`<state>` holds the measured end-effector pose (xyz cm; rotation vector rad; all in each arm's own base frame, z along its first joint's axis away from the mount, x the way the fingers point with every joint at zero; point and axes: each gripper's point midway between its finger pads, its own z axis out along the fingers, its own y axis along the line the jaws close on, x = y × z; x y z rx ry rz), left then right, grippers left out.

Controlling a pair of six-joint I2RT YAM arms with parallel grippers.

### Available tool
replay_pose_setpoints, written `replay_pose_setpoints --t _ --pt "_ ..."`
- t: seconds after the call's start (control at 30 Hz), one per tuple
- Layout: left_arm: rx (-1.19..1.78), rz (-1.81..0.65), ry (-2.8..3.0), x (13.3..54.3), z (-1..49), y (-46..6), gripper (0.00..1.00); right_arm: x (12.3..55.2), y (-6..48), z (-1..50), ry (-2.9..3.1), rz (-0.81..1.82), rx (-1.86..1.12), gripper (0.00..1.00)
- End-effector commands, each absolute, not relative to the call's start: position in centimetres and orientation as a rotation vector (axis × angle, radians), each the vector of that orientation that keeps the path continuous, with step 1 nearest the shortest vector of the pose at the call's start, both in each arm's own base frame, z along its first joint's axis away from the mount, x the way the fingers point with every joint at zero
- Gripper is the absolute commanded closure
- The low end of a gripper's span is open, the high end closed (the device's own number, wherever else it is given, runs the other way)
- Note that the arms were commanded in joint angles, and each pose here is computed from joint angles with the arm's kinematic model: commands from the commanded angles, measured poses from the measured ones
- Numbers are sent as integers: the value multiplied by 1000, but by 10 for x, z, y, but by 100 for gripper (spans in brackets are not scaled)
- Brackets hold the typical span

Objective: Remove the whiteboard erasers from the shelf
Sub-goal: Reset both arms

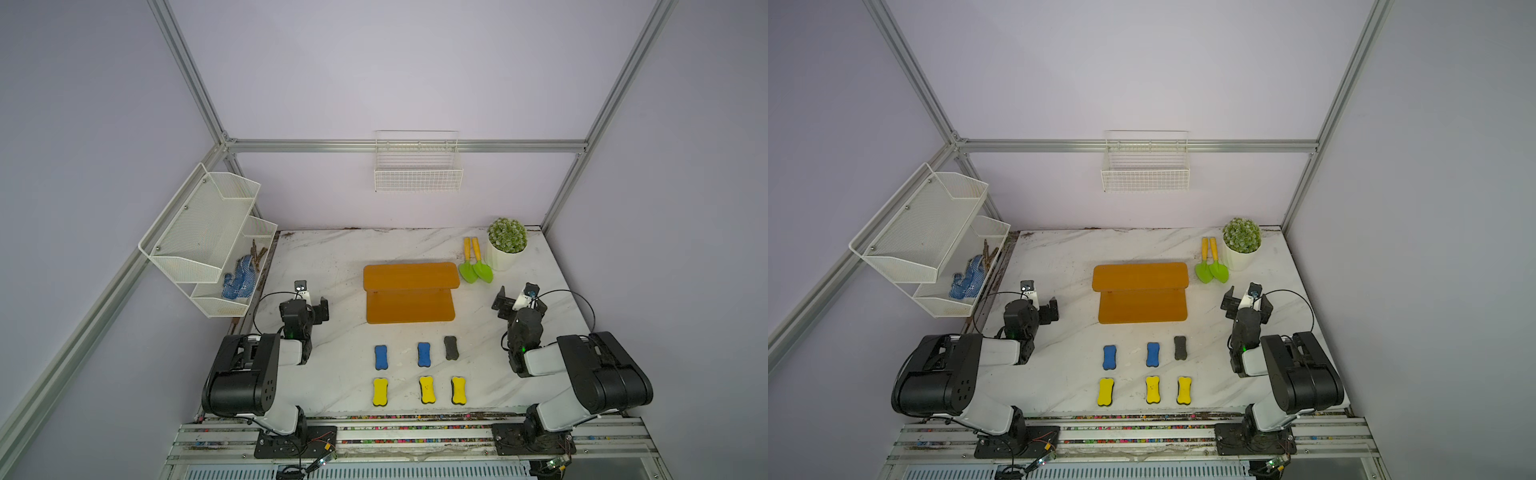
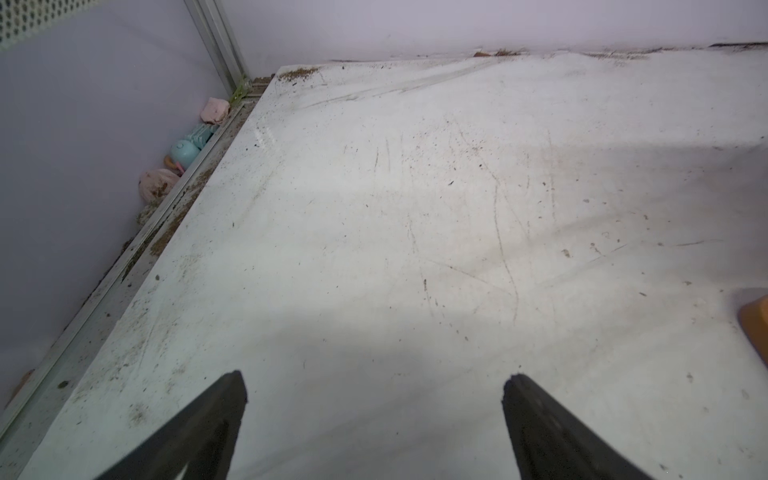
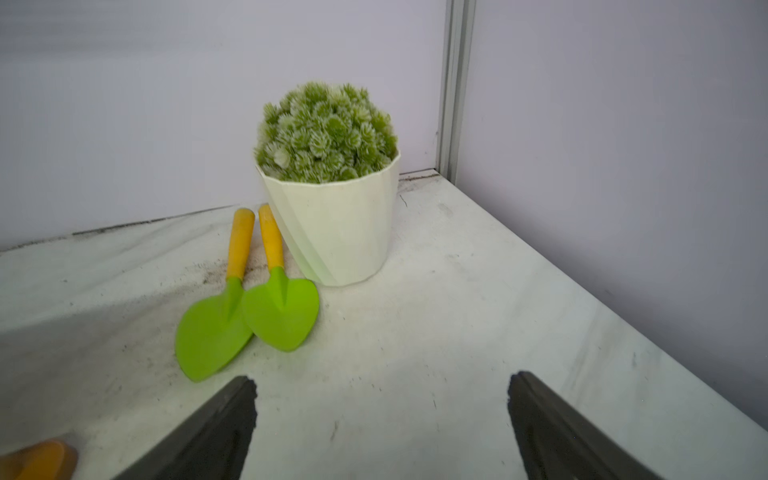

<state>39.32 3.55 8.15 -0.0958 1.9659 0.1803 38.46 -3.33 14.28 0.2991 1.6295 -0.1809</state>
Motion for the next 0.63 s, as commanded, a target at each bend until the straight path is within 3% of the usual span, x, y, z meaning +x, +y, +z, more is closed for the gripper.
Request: replay_pose_setpoints --t 0.0,0.6 --pt "-97 144 1851 406 109 33 0 388 -26 130 1673 -127 280 1" --pt "-92 142 1846 405 110 32 0 390 -4 133 1675 -63 136 1"
